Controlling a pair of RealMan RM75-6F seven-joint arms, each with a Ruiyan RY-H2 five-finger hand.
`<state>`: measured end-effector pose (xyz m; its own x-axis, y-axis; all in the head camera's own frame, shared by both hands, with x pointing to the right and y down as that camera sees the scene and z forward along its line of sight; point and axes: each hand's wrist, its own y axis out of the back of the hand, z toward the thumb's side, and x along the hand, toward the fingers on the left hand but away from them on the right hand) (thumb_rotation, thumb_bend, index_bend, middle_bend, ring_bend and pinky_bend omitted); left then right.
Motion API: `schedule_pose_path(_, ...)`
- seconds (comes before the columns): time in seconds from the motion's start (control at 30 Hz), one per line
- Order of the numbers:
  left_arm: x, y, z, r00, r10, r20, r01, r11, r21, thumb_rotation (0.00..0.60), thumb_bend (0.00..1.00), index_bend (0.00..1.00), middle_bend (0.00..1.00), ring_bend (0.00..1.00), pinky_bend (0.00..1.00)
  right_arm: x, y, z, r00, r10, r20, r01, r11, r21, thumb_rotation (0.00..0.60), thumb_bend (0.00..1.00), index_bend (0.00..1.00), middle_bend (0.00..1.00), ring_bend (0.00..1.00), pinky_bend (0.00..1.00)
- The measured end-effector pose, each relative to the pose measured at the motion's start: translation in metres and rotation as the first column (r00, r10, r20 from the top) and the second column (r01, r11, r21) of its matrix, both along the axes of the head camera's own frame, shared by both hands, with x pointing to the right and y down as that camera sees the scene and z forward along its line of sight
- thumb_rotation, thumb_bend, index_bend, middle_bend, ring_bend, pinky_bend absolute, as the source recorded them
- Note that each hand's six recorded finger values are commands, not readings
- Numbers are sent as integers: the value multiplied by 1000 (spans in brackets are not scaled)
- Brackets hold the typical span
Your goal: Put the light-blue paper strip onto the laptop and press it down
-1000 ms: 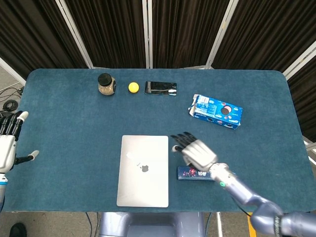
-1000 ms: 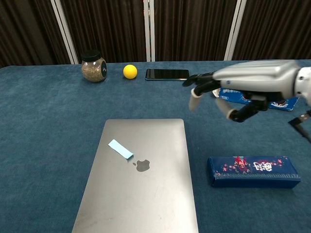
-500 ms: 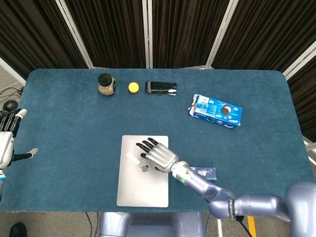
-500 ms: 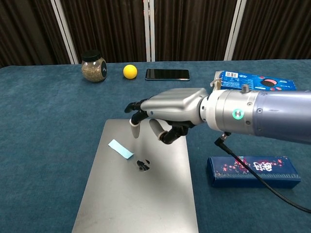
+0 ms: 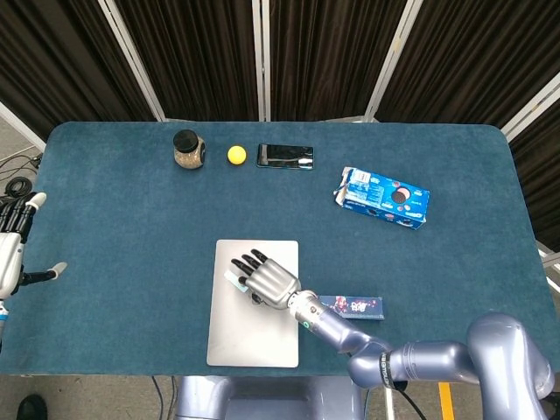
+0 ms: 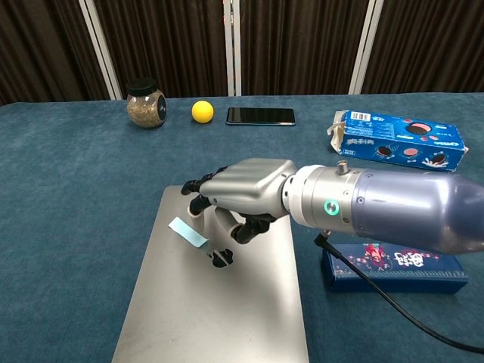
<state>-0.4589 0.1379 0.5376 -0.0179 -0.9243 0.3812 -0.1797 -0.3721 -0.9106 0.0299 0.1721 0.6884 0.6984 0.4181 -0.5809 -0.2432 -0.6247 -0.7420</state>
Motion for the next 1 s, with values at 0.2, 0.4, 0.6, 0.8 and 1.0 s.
schedule_pose_path(0.2, 0, -1, 0, 1000, -2, -4, 2, 1000, -1, 600, 0, 0, 0, 0, 0, -4, 8, 5, 1000, -23, -11, 23, 1000, 1, 600, 927, 349, 0, 0, 0)
schedule_pose_path(0.4, 0, -1, -1, 1000, -2, -9, 2, 1000, 1, 600, 0, 0, 0, 0, 0, -12, 9, 6, 1000, -27, -8, 27, 1000, 10, 600, 927, 350, 0, 0, 0)
schedule_pose_path(0.6, 0, -2, -2, 1000, -2, -12, 2, 1000, 0, 600, 0, 0, 0, 0, 0, -10, 11, 10, 999, -38, -25, 38, 999, 19, 600, 927, 356, 0, 0, 0)
schedule_pose_path(0.8, 0, -2, -2, 1000, -2, -14, 2, 1000, -1, 600, 0, 0, 0, 0, 0, -7, 12, 11, 999, -39, -30, 39, 999, 22, 600, 927, 357, 0, 0, 0)
schedule_pose_path(1.0, 0, -2, -2, 1000, -1, -15, 0, 1000, -2, 600, 0, 0, 0, 0, 0, -4, 13, 14, 998, -43, -38, 44, 999, 24, 600, 927, 361, 0, 0, 0)
